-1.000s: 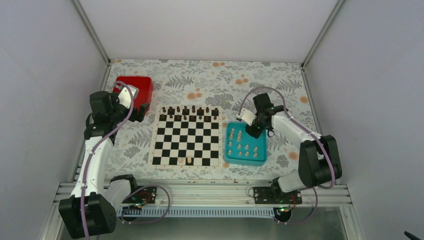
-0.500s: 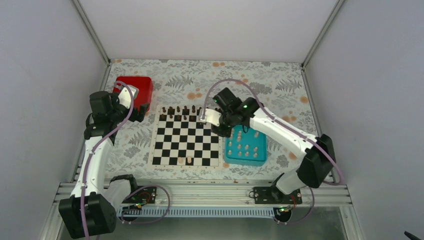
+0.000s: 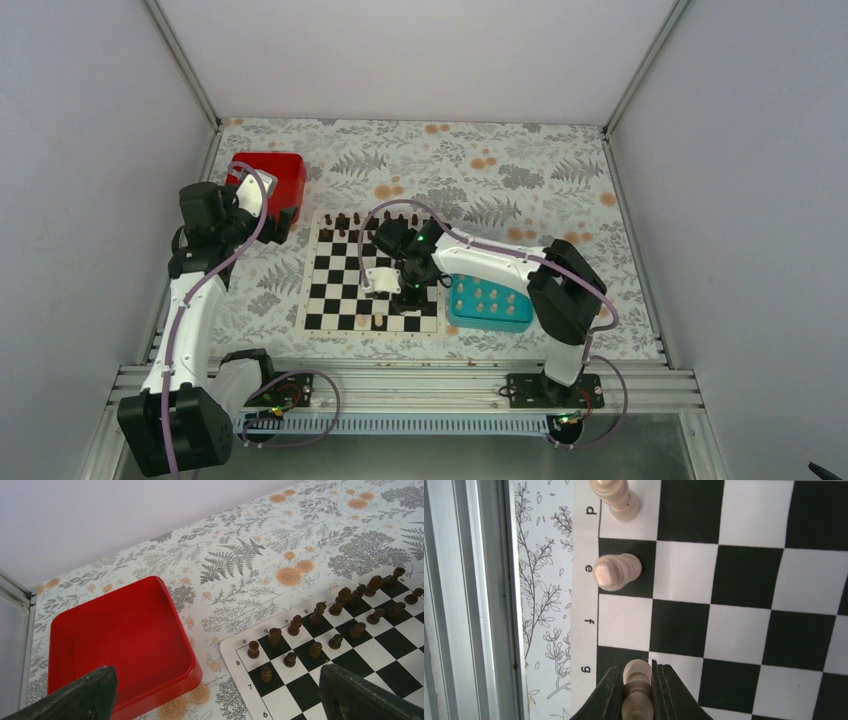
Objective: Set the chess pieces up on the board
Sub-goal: Place the chess piece on the chessboard.
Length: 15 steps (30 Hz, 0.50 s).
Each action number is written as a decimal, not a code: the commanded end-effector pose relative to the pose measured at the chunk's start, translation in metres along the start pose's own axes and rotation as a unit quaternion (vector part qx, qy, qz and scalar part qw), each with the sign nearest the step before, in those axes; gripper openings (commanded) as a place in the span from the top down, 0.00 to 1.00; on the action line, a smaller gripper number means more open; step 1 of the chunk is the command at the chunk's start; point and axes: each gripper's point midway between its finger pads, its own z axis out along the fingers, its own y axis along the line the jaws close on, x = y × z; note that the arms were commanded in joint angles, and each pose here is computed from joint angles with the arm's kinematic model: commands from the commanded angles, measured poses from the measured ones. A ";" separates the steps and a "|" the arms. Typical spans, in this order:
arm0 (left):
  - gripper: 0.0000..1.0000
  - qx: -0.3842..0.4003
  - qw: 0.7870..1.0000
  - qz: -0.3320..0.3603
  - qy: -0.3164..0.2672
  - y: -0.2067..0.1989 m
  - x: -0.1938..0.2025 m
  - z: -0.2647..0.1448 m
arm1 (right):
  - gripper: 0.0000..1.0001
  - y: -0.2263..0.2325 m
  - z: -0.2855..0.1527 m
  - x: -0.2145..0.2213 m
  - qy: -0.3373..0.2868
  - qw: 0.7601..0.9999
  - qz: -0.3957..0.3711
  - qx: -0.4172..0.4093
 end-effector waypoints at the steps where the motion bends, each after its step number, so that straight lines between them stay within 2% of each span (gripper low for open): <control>1: 0.00 -0.006 1.000 0.000 0.000 0.004 0.001 0.002 | 0.94 0.009 0.007 -0.016 -0.019 0.999 -0.027 -0.010; 15: 0.00 0.000 1.000 0.000 0.003 0.003 0.005 0.004 | 0.94 0.025 0.039 -0.019 -0.006 0.998 -0.045 -0.042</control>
